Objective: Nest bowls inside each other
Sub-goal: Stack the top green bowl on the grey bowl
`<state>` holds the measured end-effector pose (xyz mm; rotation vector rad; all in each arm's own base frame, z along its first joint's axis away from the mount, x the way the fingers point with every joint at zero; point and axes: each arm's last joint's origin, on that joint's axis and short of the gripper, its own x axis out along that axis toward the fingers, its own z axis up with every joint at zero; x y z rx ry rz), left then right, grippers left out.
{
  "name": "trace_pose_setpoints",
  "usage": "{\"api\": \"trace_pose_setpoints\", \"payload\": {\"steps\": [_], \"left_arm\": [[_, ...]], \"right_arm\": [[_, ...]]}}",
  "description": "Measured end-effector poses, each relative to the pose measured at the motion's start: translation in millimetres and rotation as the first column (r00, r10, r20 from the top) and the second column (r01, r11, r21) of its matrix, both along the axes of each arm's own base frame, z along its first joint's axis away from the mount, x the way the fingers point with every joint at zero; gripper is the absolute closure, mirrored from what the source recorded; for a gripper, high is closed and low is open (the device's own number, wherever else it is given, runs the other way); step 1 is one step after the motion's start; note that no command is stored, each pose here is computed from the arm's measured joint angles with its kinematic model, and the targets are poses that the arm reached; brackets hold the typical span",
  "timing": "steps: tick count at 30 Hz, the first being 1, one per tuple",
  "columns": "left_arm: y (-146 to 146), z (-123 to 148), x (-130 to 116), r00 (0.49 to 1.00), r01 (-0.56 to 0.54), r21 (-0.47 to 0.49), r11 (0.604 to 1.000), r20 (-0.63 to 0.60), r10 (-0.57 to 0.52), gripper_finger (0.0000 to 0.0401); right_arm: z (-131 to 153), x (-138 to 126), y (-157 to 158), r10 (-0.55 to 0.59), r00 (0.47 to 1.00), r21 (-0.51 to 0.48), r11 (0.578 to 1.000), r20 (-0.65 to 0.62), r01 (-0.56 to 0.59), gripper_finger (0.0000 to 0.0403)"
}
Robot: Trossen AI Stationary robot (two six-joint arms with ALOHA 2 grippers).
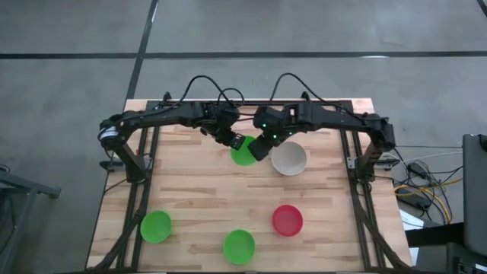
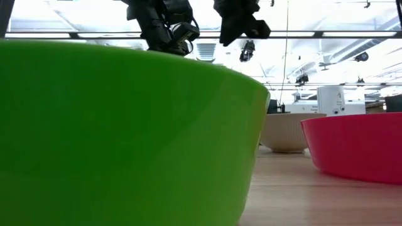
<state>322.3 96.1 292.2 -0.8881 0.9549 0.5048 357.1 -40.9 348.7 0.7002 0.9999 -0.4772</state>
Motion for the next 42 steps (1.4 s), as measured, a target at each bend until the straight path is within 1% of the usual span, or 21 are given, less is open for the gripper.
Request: {"api": "trace_pose_setpoints", "payload": {"steps": [9, 12, 24, 28, 31, 35, 37, 40, 42], "left_arm": [[0.2, 0.0, 0.1, 1.000, 0.000, 0.001, 1.000, 0.001, 0.000, 0.0398], [0.2, 0.1, 0.2, 1.000, 0.004, 0.003, 1.000, 0.002, -0.004, 0.0398], [0.5, 0.5, 0.8, 1.000, 0.001, 0.006, 1.000, 0.010, -0.001, 0.0398], [1.1, 0.4, 0.4, 0.999, -0.038, 0.010, 0.999, 0.002, 0.038, 0.0398], [1.7, 0.0, 0.0, 0.997, -0.072, 0.016, 0.997, -0.007, 0.072, 0.0398], [2.3, 0.1, -0.2, 0.995, -0.095, 0.024, 0.995, -0.010, 0.095, 0.0398], [2.7, 0.1, -0.3, 0.995, -0.098, 0.024, 0.995, -0.010, 0.098, 0.0398], [3.3, 0.0, -0.4, 0.993, -0.121, 0.021, 0.992, -0.011, 0.121, 0.0398], [3.7, -0.1, -0.5, 0.988, -0.150, 0.021, 0.988, -0.013, 0.151, 0.0398]], "right_arm": [[-12.8, 9.1, -0.2, 0.009, 0.999, 0.027, 1.000, -0.053, -0.007, 0.0351], [-13.0, 9.3, -0.1, 0.032, 0.998, 0.016, 0.999, -0.053, -0.032, 0.0351], [-12.0, 8.1, -0.1, 0.006, 0.999, 0.028, 1.000, -0.053, -0.004, 0.0351], [-12.1, 5.2, 0.1, -0.073, 0.994, 0.066, 0.995, -0.075, 0.078, 0.0351], [-10.8, 3.8, -0.9, -0.104, 0.992, 0.038, 0.994, -0.075, 0.107, 0.0351], [-0.7, 1.1, -0.1, -0.106, 0.994, 0.001, 0.994, -0.037, 0.106, 0.0351], [10.3, 0.5, 2.1, -0.110, 0.994, -0.044, 0.993, 0.004, 0.110, 0.0351], [32.0, -4.3, 4.4, -0.148, 0.986, -0.110, 0.982, 0.079, 0.156, 0.0351], [44.7, -9.4, 3.9, -0.175, 0.977, -0.125, 0.974, 0.121, 0.190, 0.0351]]}}
